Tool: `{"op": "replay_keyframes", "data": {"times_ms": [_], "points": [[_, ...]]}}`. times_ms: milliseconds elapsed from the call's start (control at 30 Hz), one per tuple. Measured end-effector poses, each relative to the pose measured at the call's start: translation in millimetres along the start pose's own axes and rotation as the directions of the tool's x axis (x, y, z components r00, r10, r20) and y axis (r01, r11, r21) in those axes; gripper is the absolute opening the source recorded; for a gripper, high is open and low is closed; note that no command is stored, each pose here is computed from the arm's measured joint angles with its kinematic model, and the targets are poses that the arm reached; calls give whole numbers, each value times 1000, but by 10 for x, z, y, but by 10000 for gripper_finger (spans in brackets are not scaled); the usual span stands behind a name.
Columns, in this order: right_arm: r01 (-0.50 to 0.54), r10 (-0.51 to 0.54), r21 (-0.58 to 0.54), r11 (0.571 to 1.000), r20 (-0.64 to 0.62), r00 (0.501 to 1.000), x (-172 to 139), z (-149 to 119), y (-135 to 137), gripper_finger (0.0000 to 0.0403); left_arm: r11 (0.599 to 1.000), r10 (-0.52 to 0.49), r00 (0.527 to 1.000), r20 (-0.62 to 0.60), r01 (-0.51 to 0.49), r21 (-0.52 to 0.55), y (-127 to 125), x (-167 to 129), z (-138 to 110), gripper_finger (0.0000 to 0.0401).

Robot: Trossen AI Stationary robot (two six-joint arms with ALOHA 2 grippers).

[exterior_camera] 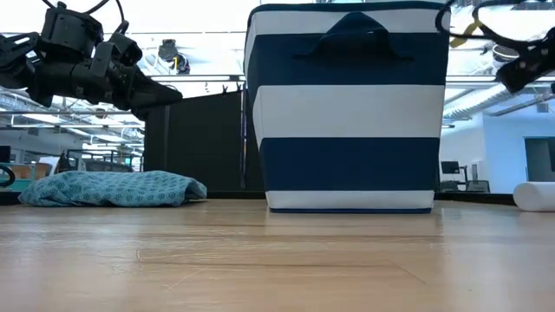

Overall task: Pick & place medical supplies in basket/bin
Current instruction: Put the white pill bottle into the blue bin

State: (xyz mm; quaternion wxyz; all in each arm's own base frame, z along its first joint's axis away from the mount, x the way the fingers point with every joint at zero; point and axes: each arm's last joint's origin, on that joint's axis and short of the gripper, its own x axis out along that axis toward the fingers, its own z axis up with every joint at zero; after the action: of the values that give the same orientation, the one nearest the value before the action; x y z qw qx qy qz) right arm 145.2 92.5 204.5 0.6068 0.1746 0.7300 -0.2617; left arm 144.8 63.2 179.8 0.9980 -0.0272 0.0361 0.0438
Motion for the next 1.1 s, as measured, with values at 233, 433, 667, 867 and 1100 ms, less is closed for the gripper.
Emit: {"op": "replay_keyframes", "data": {"times_ms": [233,433,667,867,1100], "points": [[-57,59,-26,998,80,995,-44,15,3,0,1000,1,1000,-6,-1,16,1,0,-7,26],[-112,124,-118,987,101,987,-51,39,66,0,1000,1,1000,-9,-1,-1,0,0,-9,26],[-191,232,-330,925,91,968,-71,60,158,0,1000,1,1000,-7,-1,-8,1,0,-7,26],[-183,237,-396,900,91,967,-72,61,162,0,1000,2,1000,-6,-2,18,1,0,-6,26],[-204,257,-422,883,71,964,-75,58,176,0,1000,-31,999,-24,31,3,-9,0,-24,26]]}}
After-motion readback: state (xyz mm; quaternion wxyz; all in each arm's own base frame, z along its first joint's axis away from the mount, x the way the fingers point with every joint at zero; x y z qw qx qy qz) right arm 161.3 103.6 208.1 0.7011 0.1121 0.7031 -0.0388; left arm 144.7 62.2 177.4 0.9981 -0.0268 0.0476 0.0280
